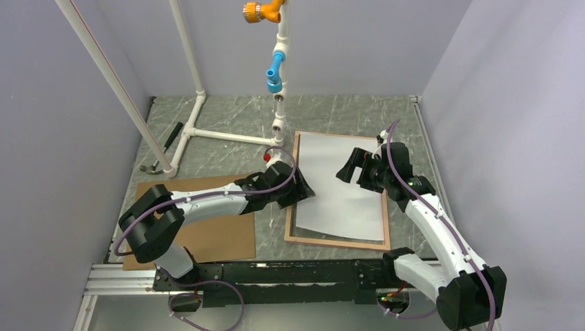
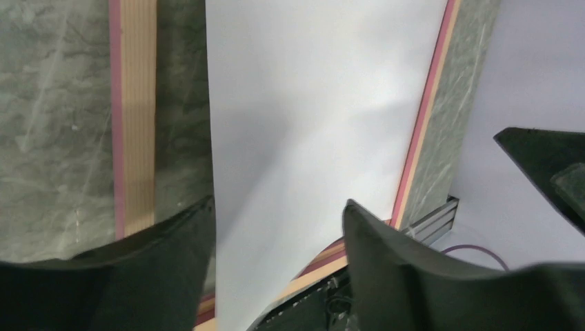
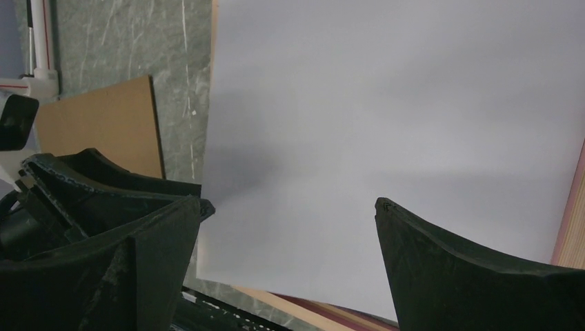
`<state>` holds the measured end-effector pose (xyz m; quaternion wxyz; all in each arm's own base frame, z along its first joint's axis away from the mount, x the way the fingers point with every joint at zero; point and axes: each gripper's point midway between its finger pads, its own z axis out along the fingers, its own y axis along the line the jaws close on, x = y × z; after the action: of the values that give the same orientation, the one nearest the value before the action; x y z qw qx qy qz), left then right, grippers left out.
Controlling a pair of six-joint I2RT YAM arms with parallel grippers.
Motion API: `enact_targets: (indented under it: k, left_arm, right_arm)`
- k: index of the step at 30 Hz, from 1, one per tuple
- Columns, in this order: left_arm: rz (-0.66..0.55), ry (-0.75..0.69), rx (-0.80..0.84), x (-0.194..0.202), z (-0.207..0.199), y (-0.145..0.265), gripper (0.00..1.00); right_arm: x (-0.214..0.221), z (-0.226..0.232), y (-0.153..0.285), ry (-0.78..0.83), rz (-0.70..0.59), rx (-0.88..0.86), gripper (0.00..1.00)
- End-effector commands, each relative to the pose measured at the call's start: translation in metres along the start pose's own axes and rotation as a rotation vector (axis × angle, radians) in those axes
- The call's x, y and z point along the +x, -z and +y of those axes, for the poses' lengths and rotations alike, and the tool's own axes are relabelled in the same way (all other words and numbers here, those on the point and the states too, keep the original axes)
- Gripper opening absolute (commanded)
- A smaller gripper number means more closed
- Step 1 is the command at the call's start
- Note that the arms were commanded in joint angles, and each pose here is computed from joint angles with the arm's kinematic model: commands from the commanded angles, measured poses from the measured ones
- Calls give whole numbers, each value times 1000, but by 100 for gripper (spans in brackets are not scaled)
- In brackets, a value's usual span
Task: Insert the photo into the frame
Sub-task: Turn over the photo from the photo frame.
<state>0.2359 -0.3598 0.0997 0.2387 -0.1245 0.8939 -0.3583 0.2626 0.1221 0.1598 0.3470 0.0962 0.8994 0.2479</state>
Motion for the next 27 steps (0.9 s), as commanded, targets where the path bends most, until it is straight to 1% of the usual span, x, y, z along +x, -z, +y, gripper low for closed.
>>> enact_targets:
  k: [1,2,3,6,8,13,16,19,21,22,27]
  left_arm:
    - [8,-89,-51,-5,-3,7,86]
    - [9,-128,-74,-7,-1,8,96]
    - [6,-164,-85,-10,-3,9,99]
    - [11,-261,-118,-18,-8,12,99]
    - [8,-308,-169,-23,-2,16,100]
    - [-53,-388,-306,-43,27,36,99]
    - [-63,-363,-359,-57,58,49,99]
    - [-76,-300,-395,-74,91,63,99]
    - [-79,-258,-414,-82,116,73,100]
    - [-81,-231,-445,-84,135,79,99]
    - [-129,-110,-533,-107,197,113,97]
  right_arm:
    - [-2,0,-3,9,0,-6,99]
    - [-2,0,-3,11,2,-5,99]
    - [-2,0,-4,12,3,-4,99]
    - [0,-1,-6,10,13,-2,99]
    - [2,-2,-9,8,25,-1,99]
    - [8,0,-18,8,61,-7,99]
    - [13,11,-28,27,94,-31,99]
    - [17,33,-39,69,116,-57,100]
    - [25,57,-49,111,145,-84,100]
    - [29,72,-55,130,158,-113,100]
    - [68,152,-92,215,270,-239,100]
